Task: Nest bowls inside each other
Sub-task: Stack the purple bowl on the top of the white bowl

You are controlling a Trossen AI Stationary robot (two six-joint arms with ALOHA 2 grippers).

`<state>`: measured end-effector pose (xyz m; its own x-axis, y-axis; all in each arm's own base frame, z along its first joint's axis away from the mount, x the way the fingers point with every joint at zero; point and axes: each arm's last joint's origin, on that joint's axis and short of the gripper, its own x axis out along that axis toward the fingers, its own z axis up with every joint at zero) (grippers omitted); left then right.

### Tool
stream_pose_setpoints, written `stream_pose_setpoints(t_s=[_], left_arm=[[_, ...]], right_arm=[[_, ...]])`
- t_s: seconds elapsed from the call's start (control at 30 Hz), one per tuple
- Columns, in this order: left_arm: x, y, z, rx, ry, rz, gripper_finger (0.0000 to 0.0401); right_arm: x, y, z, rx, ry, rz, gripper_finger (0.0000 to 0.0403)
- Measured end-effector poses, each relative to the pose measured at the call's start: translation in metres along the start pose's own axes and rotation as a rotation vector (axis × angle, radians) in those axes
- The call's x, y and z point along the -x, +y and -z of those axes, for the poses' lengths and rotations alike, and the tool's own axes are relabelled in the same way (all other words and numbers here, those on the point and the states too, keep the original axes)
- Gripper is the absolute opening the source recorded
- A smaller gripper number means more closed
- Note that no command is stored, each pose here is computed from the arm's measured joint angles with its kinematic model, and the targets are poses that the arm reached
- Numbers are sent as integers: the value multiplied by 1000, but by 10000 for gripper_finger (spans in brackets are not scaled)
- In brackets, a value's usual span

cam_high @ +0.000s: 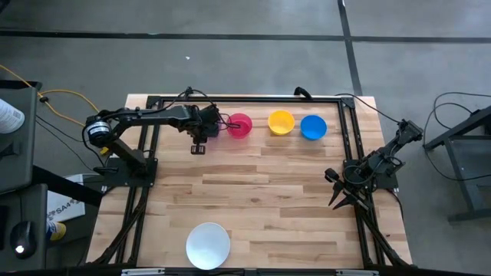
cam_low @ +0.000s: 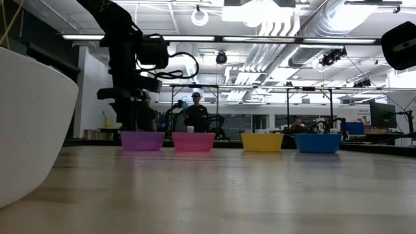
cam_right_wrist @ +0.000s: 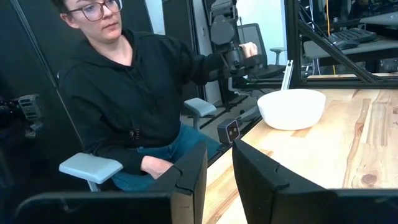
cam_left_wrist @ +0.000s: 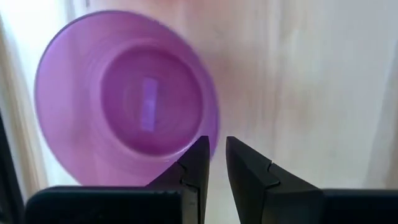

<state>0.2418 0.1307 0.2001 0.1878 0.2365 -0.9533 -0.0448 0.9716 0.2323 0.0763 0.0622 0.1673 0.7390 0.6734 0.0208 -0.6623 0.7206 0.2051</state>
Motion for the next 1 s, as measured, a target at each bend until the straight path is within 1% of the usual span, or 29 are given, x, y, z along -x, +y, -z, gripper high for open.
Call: stream_pose_setpoints(t_s=[0.1, 0.23, 0.53, 1.0], left_arm=[[-1, 7, 4, 31, 6, -4, 51], [-2, 12, 7, 66, -21, 53, 51], [-2, 11, 6, 69, -49, 109, 51], [1, 12, 4, 70, -51, 111, 51]], right_arm=[[0, 0, 0, 0, 0, 0, 71], [0, 0, 0, 0, 0, 0, 71], [0, 0, 0, 0, -1, 0, 71], [0, 0, 0, 0, 0, 0, 71]])
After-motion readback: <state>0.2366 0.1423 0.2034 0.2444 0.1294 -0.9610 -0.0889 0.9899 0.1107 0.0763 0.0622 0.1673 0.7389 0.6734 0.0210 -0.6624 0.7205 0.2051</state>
